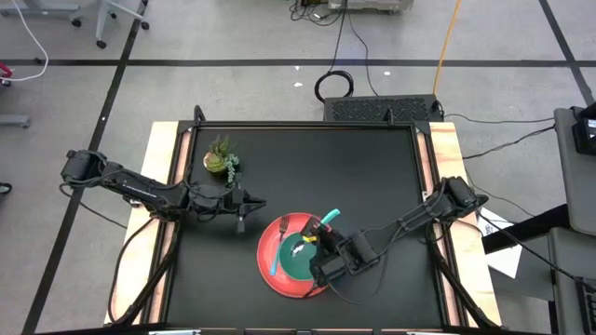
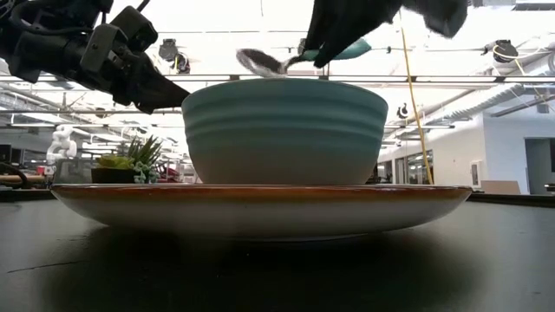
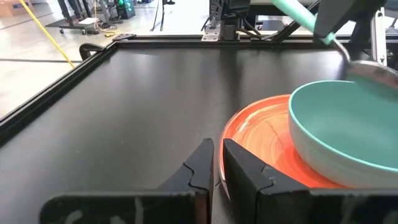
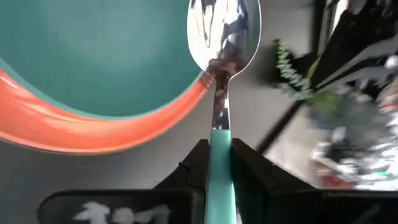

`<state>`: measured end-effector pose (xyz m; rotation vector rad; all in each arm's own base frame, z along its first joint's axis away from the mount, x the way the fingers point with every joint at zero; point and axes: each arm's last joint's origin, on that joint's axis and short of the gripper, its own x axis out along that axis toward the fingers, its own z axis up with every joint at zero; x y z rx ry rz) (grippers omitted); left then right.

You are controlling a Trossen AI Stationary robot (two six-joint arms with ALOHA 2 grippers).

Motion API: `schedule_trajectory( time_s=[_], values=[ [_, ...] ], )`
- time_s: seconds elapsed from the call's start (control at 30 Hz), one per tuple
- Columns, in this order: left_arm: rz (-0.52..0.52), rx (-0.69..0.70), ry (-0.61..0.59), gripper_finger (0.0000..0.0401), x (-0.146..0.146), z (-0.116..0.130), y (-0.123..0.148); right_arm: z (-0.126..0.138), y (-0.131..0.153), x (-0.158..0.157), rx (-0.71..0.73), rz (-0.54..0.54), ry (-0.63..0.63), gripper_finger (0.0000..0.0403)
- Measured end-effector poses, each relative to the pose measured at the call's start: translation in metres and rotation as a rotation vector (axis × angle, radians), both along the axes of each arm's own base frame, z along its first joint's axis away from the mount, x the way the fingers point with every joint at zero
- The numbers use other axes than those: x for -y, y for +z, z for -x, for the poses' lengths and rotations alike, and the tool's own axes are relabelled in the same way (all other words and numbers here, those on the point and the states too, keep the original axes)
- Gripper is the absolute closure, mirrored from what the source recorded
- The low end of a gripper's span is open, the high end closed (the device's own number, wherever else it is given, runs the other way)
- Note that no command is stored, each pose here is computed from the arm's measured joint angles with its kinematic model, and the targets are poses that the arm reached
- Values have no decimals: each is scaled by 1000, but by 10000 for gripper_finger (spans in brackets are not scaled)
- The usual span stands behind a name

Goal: Set table place
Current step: Put the light blue spoon into the green bowl

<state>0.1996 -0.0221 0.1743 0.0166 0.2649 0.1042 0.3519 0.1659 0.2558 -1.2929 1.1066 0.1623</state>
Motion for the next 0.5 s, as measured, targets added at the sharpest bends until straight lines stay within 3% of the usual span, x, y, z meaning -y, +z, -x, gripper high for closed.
schedule_trajectory(
  time_s=[0.2,0.5],
  values=[
    [13,2,3,361,0,0,0,4,-33,4,-44,201,90,370],
    [4,1,1,361,0,0,0,6,-37,2,-70,238,125,369]
  ],
)
